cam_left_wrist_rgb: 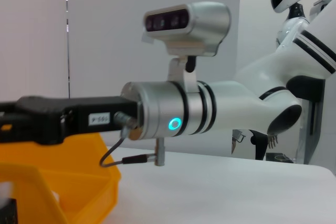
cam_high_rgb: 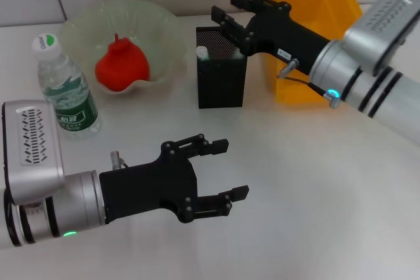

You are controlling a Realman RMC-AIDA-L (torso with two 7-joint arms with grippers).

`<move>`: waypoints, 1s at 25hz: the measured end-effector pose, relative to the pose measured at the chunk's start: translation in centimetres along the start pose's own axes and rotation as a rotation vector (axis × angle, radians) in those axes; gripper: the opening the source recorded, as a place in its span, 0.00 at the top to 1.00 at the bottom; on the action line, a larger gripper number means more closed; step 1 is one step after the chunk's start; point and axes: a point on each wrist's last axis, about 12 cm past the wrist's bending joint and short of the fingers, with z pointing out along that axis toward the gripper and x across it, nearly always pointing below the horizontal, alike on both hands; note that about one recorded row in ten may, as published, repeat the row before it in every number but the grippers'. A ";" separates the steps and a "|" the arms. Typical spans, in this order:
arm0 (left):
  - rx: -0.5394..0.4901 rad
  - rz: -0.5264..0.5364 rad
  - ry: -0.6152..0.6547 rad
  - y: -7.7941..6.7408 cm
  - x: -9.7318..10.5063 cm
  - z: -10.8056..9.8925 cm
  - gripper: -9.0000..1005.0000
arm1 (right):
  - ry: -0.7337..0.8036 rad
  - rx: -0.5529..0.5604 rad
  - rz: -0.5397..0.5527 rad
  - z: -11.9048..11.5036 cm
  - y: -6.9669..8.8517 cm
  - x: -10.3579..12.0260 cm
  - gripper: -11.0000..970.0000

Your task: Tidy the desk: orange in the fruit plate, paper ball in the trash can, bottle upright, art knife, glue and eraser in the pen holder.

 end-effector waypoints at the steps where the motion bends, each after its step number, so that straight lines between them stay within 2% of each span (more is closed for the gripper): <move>1: -0.001 -0.001 -0.002 0.0 0.0 -0.1 0.21 | 0.000 0.000 0.000 0.0 0.0 0.0 0.65; 4: -0.010 -0.006 -0.012 -0.1 0.0 -0.4 0.21 | -0.071 0.013 0.030 -1.6 -0.4 -0.3 0.57; 5: -0.019 -0.011 -0.024 0.0 0.0 -0.6 0.21 | -0.137 0.006 0.062 -3.5 -0.8 -0.8 0.54; 7: -0.025 -0.013 -0.030 0.0 0.0 -0.8 0.21 | -0.162 -0.006 0.072 -4.4 -1.0 -1.0 0.45; 9: -0.030 -0.016 -0.047 0.0 -0.1 -1.1 0.21 | -0.193 -0.055 0.081 -6.7 -1.1 -1.4 0.36; 10: -0.031 -0.018 -0.053 -0.1 -0.1 -1.3 0.21 | -0.181 -0.126 0.064 -9.2 -0.9 -1.5 0.31; 11: -0.032 -0.020 -0.063 -0.1 -0.2 -1.5 0.21 | -0.181 -0.126 0.064 -9.2 -0.9 -1.5 0.29; 14: -0.032 -0.029 -0.073 -0.2 -0.1 -2.2 0.21 | -0.083 -0.248 0.045 -12.5 -0.3 -1.6 0.22; 15: -0.031 -0.037 -0.070 -0.1 0.0 -2.8 0.21 | 0.027 -0.347 0.027 -14.5 0.3 -1.5 0.19; 16: -0.031 -0.037 -0.070 -0.1 0.0 -2.8 0.21 | 0.027 -0.347 0.027 -14.5 0.3 -1.5 0.19; 18: -0.031 -0.043 -0.060 -0.1 0.2 -3.3 0.21 | 0.146 -0.422 0.030 -16.1 0.8 -1.1 0.19; 21: -0.032 -0.052 -0.036 0.0 0.5 -4.0 0.21 | 0.254 -0.455 0.053 -17.1 1.1 -0.3 0.19; 25: -0.036 -0.057 -0.022 0.1 0.7 -4.5 0.21 | 0.275 -0.453 0.055 -17.2 1.4 0.4 0.19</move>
